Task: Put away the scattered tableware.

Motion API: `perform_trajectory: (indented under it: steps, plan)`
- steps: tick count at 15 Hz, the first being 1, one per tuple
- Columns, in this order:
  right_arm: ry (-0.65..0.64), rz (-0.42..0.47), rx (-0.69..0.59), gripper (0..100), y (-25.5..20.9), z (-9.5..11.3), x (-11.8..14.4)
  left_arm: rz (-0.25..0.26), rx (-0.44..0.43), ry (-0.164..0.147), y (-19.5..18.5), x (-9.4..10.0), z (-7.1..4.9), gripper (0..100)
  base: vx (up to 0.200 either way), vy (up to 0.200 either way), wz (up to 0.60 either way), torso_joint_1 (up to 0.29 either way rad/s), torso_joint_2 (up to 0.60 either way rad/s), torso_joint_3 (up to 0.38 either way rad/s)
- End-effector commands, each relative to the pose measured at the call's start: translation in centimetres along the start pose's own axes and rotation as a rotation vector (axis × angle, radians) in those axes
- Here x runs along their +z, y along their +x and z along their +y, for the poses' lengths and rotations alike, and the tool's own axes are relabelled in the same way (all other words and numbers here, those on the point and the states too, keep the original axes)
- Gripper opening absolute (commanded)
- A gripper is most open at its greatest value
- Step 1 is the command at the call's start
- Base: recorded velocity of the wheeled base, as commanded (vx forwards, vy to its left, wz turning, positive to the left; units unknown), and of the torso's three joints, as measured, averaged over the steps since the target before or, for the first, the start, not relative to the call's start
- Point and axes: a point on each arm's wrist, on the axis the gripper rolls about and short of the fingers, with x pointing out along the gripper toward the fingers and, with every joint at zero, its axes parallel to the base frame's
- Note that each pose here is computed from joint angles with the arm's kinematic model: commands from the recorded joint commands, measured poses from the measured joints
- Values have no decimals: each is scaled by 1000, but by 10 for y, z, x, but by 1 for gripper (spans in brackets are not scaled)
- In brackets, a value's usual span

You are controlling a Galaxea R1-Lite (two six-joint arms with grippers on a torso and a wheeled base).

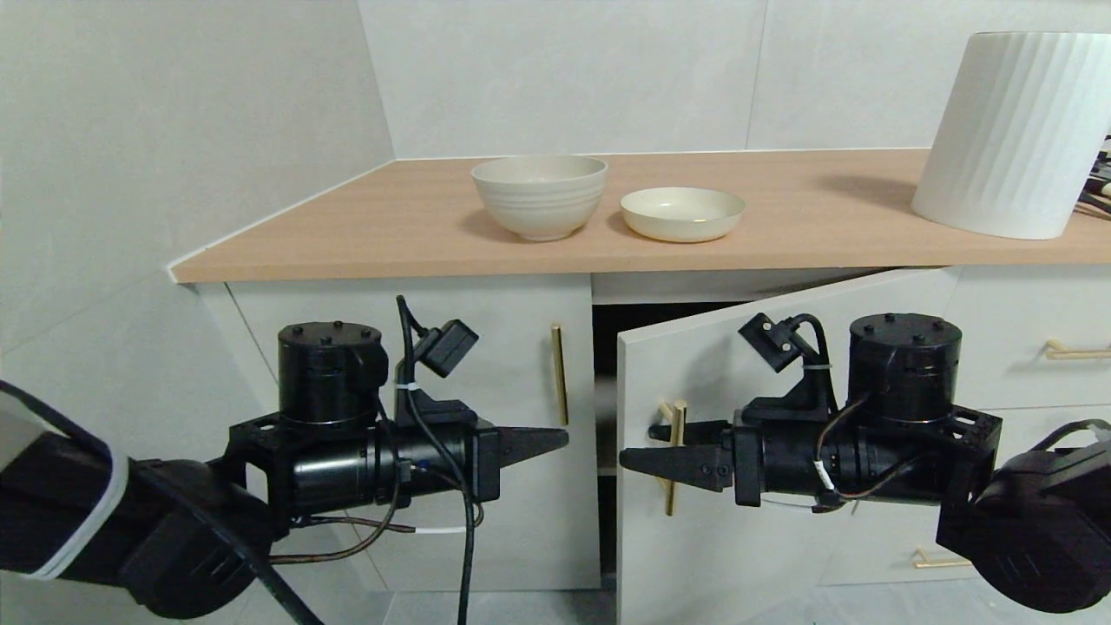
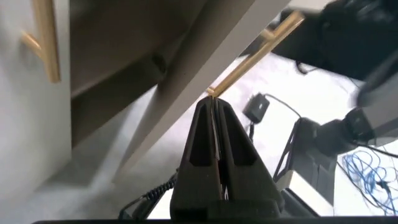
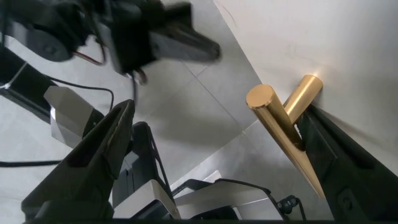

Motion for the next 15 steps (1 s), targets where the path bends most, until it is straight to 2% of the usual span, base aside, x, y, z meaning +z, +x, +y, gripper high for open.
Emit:
perform_trajectory:
  steps: [1, 4, 6, 7, 8, 10, 11, 12, 13, 15]
  plan:
    - [-1, -1, 1, 100, 0, 0, 0, 42, 2, -25, 21, -13, 14, 0, 0, 0, 0, 0, 0, 0]
    - [-3, -3, 2, 100, -1, 1, 1, 15, -17, 4, 45, -13, 21, 0, 0, 0, 0, 0, 0, 0]
    - [-1, 1, 0, 100, 0, 0, 0, 7, -21, -21, 57, -17, 30, 0, 0, 0, 0, 0, 0, 0]
    - [0, 3, 1, 100, 0, 0, -1, -13, -21, -13, 60, -18, 32, 0, 0, 0, 0, 0, 0, 0]
    - [-1, 2, 1, 100, 0, 1, -1, -61, -8, 11, 65, -18, 34, 0, 0, 0, 0, 0, 0, 0]
    - [-2, 1, 2, 100, 0, 1, 0, -136, -8, 17, 77, -22, 34, 0, 0, 0, 0, 0, 0, 0]
    - [-1, 2, 1, 100, 0, 1, -1, -149, -13, 25, 79, -23, 36, 0, 0, 0, 0, 0, 0, 0]
    - [2, 8, -2, 100, -1, 1, -3, -185, -29, 51, 86, -28, 42, 0, 0, 0, 0, 0, 0, 0]
    - [-9, 7, -4, 100, -2, 0, -3, -214, -48, 73, 91, -29, 42, 0, 0, 0, 0, 0, 0, 0]
    - [-39, 10, -17, 100, -5, -3, -5, -254, -86, 109, 97, -33, 37, 0, 0, 0, 0, 0, 0, 0]
